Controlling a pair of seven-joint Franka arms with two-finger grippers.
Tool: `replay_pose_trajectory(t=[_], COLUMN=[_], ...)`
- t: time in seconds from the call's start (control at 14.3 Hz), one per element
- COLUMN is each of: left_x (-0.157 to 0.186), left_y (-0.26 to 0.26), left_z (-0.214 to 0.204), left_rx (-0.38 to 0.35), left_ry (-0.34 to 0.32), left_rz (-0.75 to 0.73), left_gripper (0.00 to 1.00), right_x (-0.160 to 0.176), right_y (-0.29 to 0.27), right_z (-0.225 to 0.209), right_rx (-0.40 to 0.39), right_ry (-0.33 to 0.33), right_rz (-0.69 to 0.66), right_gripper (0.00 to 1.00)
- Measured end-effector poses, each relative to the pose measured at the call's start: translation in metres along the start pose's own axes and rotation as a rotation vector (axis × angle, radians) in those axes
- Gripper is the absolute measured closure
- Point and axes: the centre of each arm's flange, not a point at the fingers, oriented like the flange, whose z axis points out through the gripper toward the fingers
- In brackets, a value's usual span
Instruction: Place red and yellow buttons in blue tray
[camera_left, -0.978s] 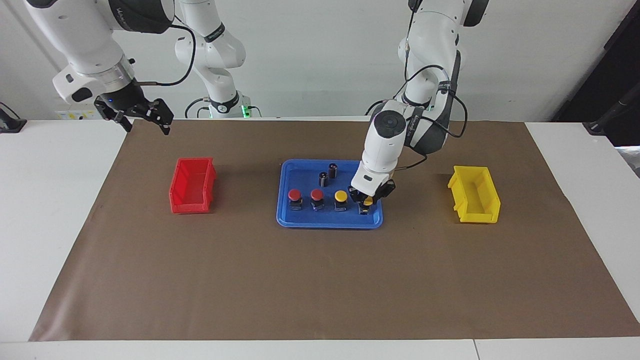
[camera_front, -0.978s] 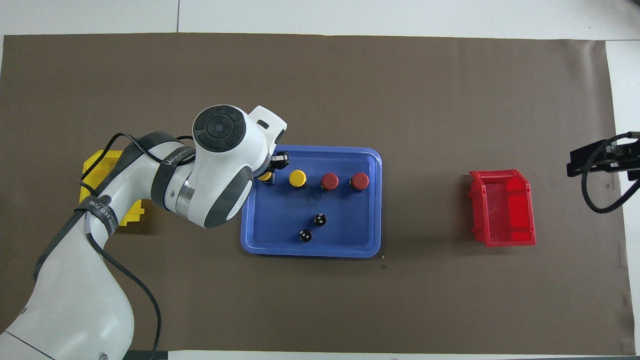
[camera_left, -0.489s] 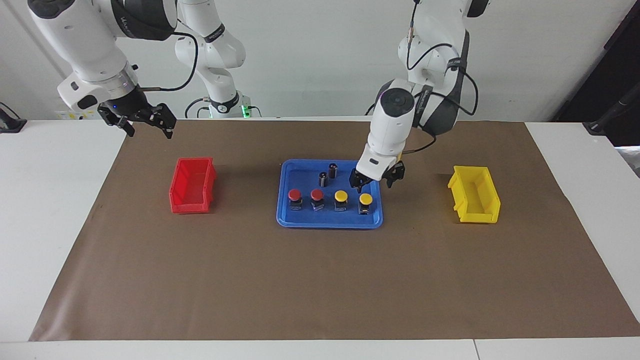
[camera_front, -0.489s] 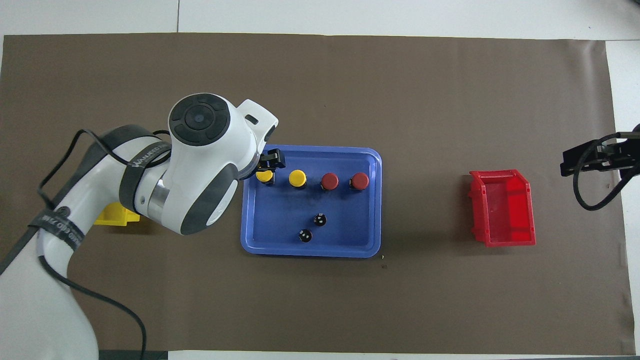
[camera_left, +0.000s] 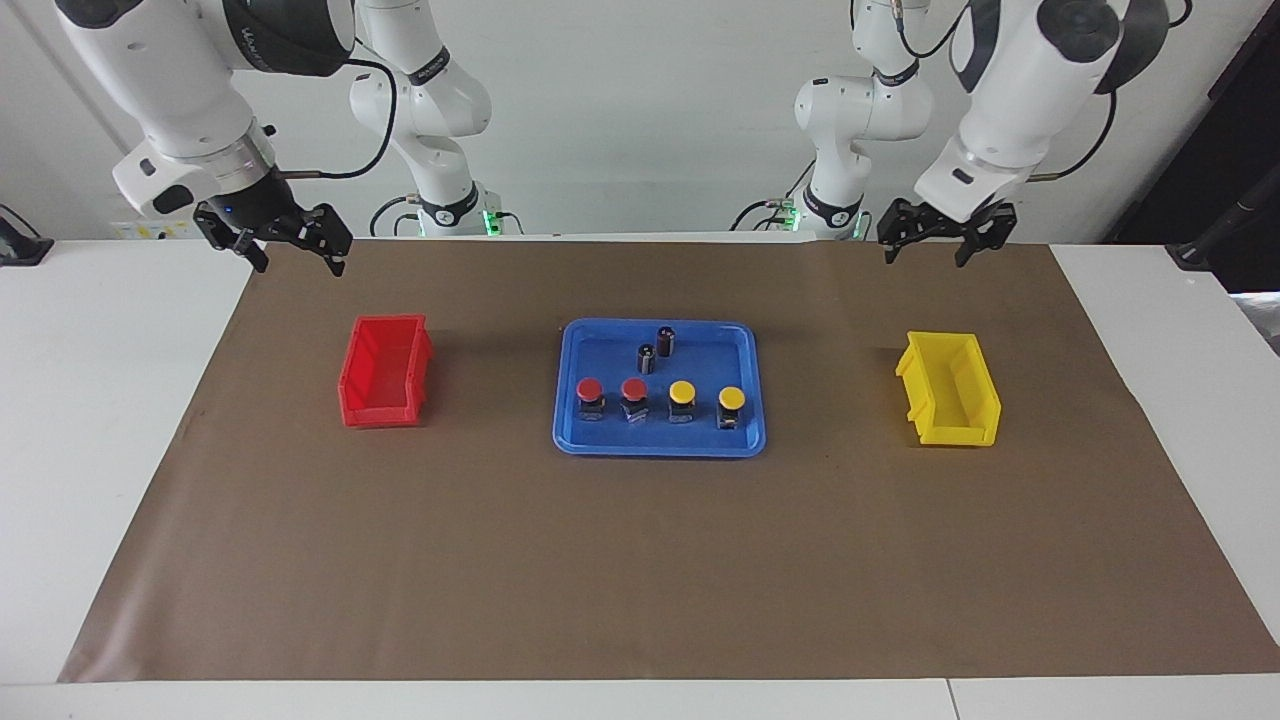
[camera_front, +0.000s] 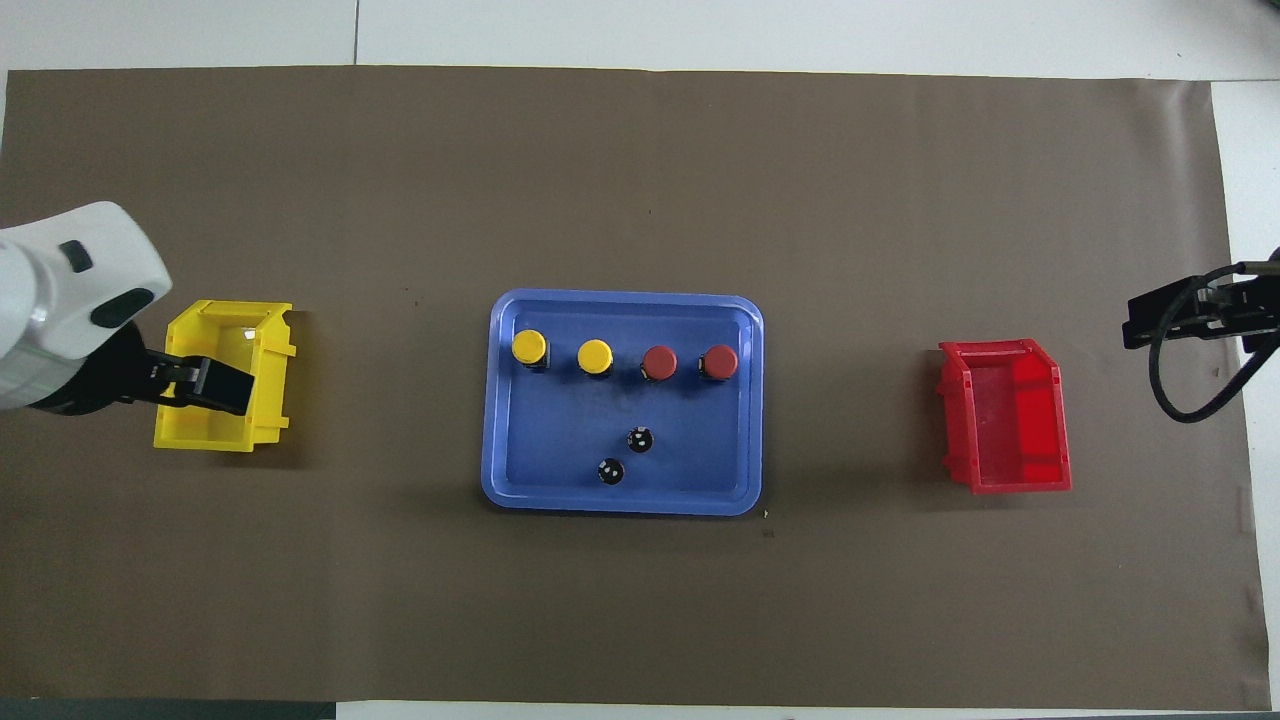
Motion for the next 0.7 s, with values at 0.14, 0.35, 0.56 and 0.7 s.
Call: replay_pose_trajectory(t=[0.14,0.35,0.56,0.7], left_x=[0.001,0.018,0.036,0.046], left_y=[-0.033,-0.063,-0.063,-0.061], left_z=[-0.001,0.003,0.005,0.005], left_rx=[-0.005,-0.002,-0.002,-0.003], left_ry=[0.037,0.122,0.131,0.132], left_rz=[-0.034,-0.075,-0.07,-0.063], left_gripper=[0.0,0.0,0.0,0.0], right_x=[0.0,-0.001,-0.001,-0.001], right_y=[-0.001,-0.001,-0.002,-0.002], right_z=[0.0,-0.001,-0.001,-0.001], right_rx=[0.0,0.0,-0.001,-0.001], right_ry=[0.0,0.003,0.001,0.001], right_rz=[-0.002,-0.003,-0.003,-0.003], right_gripper=[0.0,0.0,0.0,0.0])
